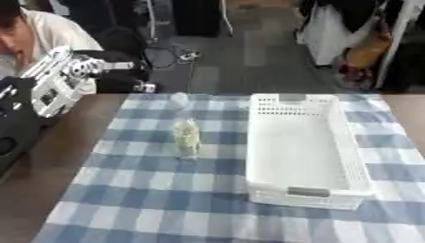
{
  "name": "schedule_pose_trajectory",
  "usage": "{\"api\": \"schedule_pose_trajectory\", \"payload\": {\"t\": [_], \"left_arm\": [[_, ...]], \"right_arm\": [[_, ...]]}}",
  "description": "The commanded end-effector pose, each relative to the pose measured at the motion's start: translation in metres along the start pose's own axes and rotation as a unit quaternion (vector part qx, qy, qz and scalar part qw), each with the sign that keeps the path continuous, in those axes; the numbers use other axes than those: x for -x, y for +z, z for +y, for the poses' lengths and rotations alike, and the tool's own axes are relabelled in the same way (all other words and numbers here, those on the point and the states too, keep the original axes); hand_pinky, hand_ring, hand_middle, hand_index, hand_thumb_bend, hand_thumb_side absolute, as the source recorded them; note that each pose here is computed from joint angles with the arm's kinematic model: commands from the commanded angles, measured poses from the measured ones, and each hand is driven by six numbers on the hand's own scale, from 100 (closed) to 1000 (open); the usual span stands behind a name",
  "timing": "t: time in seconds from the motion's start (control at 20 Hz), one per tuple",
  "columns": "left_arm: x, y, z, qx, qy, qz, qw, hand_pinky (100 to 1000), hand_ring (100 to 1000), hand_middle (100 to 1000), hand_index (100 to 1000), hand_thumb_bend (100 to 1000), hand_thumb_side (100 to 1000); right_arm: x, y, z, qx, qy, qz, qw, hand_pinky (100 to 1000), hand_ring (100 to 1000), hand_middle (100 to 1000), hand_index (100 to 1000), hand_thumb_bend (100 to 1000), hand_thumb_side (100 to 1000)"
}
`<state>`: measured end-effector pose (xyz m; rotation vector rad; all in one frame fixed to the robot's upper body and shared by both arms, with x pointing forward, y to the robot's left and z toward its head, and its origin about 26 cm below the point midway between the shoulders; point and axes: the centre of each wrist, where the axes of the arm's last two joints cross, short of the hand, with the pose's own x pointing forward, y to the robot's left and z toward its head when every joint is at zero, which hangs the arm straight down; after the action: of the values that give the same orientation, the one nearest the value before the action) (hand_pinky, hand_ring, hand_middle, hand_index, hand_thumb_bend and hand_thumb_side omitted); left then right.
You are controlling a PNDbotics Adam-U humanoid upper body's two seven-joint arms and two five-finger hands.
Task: Pick up objects on the table and place them in the box.
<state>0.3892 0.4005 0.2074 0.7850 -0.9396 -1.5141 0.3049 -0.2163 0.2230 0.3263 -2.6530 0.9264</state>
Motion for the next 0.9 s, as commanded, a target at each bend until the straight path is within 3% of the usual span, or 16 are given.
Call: {"api": "schedule_pose_trajectory", "payload": {"t": [0.05,0.25,0.45,0.55,0.8,0.9], "left_arm": [[0.005,0.004,0.009,0.002,-0.012,-0.013,1.0,949,865,981,992,1000,1000],[0.008,-0.003,0.004,0.019,-0.016,-0.039,0.999,967,879,988,996,1000,992],[0.016,-0.011,-0.002,0.044,-0.013,-0.054,0.998,980,892,997,1000,1000,869],[0.021,-0.014,-0.006,0.057,-0.008,-0.055,0.997,980,893,999,1000,1000,863],[0.03,-0.021,-0.013,0.091,-0.004,-0.044,0.995,1000,910,1000,1000,1000,747],[0.032,-0.024,-0.015,0.104,-0.006,-0.041,0.994,1000,912,1000,1000,1000,769]], "right_arm": [[-0.004,-0.005,-0.005,-0.006,0.008,-0.009,1.0,356,383,456,646,100,924],[-0.004,-0.005,-0.005,-0.008,0.006,-0.011,1.0,356,384,457,646,100,925],[-0.004,-0.006,-0.004,-0.008,0.005,-0.012,1.0,356,383,456,646,100,924],[-0.004,-0.006,-0.004,-0.008,0.005,-0.012,1.0,356,383,456,646,100,924],[-0.004,-0.006,-0.004,-0.008,0.004,-0.013,1.0,356,383,456,646,100,926],[-0.004,-0.007,-0.004,-0.008,0.004,-0.013,1.0,355,383,456,646,100,926]]}}
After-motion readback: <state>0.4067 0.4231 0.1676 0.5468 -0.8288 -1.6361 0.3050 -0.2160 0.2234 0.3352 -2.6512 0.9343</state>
